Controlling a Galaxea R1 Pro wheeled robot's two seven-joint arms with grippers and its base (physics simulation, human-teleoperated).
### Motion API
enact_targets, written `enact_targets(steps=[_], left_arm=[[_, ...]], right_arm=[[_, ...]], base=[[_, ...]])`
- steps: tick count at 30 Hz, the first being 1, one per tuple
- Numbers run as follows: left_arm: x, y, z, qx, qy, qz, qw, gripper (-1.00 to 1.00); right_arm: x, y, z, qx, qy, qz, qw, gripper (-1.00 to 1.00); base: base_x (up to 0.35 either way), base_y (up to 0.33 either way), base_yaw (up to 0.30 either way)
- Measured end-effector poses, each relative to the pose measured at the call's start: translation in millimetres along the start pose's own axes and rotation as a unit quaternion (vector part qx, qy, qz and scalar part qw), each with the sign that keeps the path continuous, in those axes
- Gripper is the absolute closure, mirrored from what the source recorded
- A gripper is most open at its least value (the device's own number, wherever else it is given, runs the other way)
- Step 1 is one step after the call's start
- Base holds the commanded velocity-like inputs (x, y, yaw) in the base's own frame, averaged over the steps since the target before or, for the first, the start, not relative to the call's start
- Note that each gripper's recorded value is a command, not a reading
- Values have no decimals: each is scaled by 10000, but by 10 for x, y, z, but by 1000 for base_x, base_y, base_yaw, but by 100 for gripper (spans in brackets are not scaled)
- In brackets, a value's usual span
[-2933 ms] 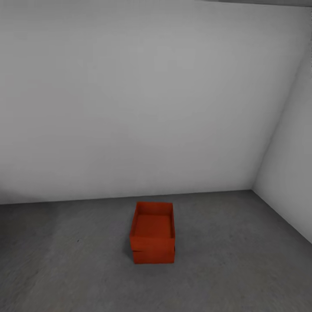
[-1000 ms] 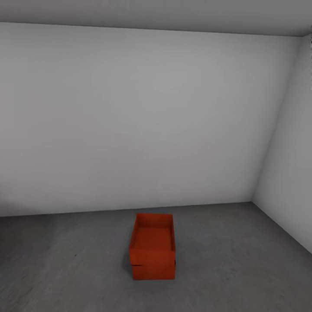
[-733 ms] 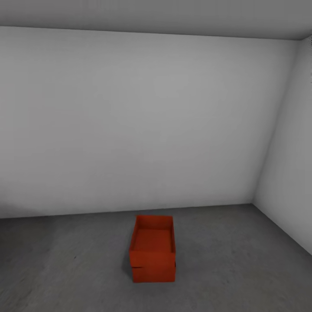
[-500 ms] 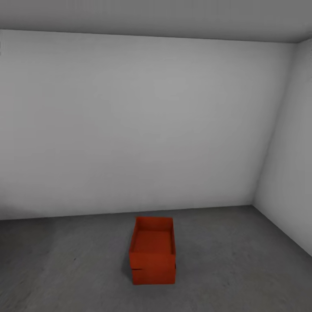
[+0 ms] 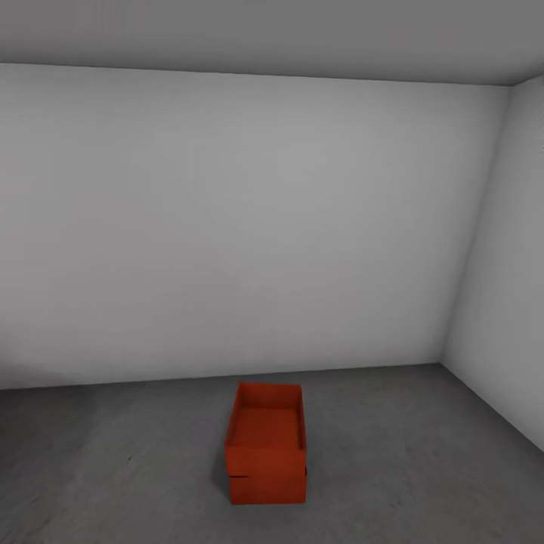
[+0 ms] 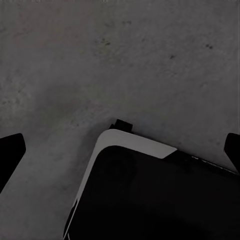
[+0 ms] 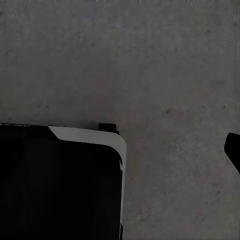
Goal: Move the two storage containers from the living room to the garage. In the garage, place one container on the floor and stack the other container on top of it (either order is fine).
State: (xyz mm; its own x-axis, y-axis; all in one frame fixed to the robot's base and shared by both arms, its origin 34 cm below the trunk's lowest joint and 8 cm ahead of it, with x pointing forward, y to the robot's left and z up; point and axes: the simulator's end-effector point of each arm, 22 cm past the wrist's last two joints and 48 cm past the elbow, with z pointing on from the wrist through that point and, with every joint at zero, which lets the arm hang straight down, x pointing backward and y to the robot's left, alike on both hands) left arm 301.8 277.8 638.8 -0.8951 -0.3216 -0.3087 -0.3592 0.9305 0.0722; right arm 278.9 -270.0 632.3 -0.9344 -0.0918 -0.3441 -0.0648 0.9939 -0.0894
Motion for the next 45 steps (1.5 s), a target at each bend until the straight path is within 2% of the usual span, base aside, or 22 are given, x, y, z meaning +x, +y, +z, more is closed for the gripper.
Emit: enact_targets(steps=[12,29,41,45], left_arm=[[-63,-18,-14,25,-77,-19,10000,-100],[-146,21,-7,16,-156,0,9999,-100],[-178,71,0,-13,-183,8,9998,-100],[-179,73,1,-14,-186,17,9998,-100]], right_arm=[[-70,-6,-5,8,-87,5,10000,-100],[-61,3,-5,-15,-60,-140,9999,-100],[-59,-8,-5,28,-53,-101,9999,-100],[-68,60,-8,-11,-62,-68,10000,-100]], base=[[0,0,0],[0,0,0],[0,0,0],[0,0,0]])
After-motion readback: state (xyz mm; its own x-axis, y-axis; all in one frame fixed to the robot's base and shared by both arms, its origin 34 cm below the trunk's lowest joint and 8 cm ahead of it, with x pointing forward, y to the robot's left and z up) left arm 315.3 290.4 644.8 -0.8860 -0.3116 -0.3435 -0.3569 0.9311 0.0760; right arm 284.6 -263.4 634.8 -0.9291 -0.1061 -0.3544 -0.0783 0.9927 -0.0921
